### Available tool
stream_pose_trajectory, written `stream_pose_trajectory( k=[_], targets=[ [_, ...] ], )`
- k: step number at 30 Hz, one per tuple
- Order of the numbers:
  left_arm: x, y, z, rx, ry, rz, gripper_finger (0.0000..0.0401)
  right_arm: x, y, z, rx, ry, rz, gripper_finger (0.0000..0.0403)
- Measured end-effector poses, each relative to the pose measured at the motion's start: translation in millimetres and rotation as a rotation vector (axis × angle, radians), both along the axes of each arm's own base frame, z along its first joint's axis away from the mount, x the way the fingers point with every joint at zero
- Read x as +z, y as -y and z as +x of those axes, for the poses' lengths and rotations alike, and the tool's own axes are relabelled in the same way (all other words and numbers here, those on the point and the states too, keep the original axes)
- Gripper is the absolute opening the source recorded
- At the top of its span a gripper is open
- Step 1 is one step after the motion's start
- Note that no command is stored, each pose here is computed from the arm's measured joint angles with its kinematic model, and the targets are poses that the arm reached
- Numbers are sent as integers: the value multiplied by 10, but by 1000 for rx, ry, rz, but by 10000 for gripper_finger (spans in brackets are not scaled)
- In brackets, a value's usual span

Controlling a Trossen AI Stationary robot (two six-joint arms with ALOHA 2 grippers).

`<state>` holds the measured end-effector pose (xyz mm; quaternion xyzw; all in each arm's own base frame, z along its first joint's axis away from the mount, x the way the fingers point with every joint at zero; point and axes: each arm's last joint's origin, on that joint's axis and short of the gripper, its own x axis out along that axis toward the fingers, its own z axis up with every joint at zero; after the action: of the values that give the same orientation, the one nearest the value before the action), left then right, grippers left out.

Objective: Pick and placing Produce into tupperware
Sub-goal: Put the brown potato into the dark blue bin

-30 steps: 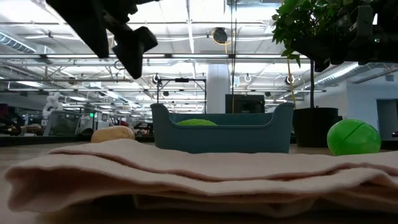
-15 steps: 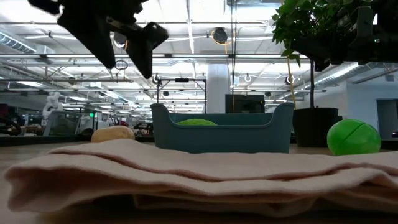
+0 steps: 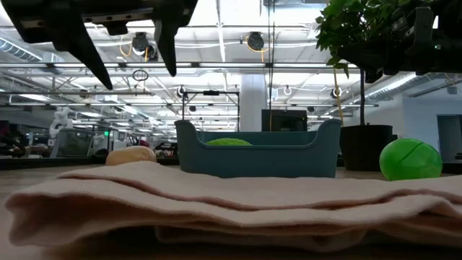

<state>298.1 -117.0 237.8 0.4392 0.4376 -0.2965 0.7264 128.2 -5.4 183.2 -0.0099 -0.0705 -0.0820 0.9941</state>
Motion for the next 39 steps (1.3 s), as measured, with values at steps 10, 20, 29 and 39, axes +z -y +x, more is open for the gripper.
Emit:
stream_pose_trajectory(
  k=[10,20,29,39],
  targets=[
    [-203,34,-113,-144,-7,215,362,0,0,0,2,2,11,0],
    [-445,61,-229,-305,-8,401,363,0,0,0,2,2,12,0],
    [-427,221,-225,-414,64,344,363,0,0,0,2,2,12,0],
    [-414,250,-195,-438,90,257,363,0,0,0,2,2,10,0]
  ],
)
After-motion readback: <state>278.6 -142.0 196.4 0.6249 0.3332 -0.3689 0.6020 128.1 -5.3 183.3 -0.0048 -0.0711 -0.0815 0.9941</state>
